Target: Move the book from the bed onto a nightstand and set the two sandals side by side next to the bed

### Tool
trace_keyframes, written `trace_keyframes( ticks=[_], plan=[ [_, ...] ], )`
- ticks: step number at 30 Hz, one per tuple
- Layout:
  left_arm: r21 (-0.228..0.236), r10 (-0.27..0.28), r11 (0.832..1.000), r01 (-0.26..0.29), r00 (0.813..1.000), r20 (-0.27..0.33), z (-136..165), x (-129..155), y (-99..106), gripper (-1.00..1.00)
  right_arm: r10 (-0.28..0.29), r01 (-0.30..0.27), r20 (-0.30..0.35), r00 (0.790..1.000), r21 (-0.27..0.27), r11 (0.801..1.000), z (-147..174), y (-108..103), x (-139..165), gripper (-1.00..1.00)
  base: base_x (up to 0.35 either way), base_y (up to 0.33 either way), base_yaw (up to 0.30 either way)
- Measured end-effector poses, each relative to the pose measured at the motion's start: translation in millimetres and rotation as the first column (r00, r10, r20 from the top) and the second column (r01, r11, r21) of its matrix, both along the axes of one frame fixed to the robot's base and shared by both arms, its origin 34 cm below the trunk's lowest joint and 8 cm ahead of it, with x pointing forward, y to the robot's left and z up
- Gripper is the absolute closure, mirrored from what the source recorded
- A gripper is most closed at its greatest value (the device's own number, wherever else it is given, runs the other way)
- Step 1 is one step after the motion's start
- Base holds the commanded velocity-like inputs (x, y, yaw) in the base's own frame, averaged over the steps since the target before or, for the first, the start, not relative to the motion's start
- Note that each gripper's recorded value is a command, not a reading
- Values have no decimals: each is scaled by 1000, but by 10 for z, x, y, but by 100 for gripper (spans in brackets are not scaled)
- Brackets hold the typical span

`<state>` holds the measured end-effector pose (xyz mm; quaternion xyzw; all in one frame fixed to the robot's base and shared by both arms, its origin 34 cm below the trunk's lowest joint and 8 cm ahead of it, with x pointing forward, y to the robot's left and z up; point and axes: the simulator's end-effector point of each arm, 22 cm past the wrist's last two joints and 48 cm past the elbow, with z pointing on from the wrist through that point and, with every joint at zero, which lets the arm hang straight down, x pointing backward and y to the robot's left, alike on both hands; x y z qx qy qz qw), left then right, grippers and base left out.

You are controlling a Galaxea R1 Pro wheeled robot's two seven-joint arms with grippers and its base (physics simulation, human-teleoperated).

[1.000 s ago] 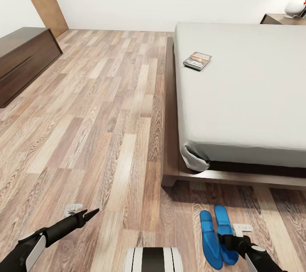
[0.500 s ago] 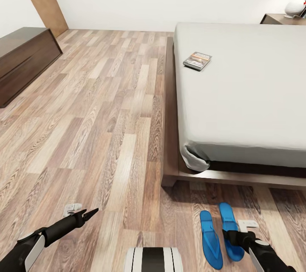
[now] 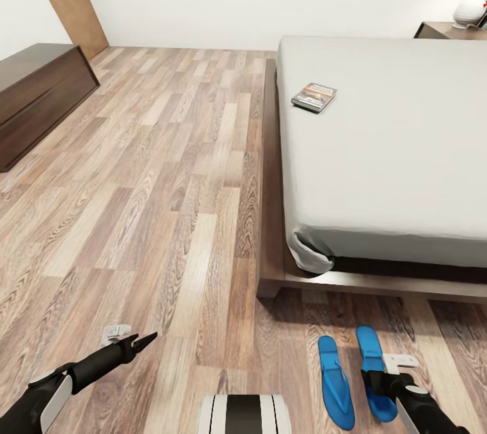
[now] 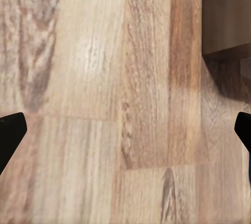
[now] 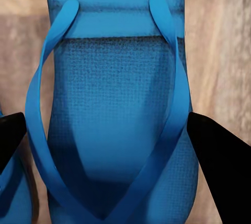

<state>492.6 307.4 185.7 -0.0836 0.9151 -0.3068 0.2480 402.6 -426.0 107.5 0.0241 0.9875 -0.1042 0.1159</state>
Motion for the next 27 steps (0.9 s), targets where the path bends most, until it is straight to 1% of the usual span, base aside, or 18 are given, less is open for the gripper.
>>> trace_keyframes(
  ticks=[11, 27],
  plan=[
    [-4, -2, 1000, 2, 1000, 0, -2, -3, -25, -100, 2, -2, -1, 1000, 3, 1000, -6, 25, 0, 100, 0, 0, 0],
    [-6, -4, 1000, 3, 998, -66, -279, -221, -33, -100, 2, -2, -67, 998, 3, 1000, -225, 25, -270, 100, 0, 0, 0]
  ],
)
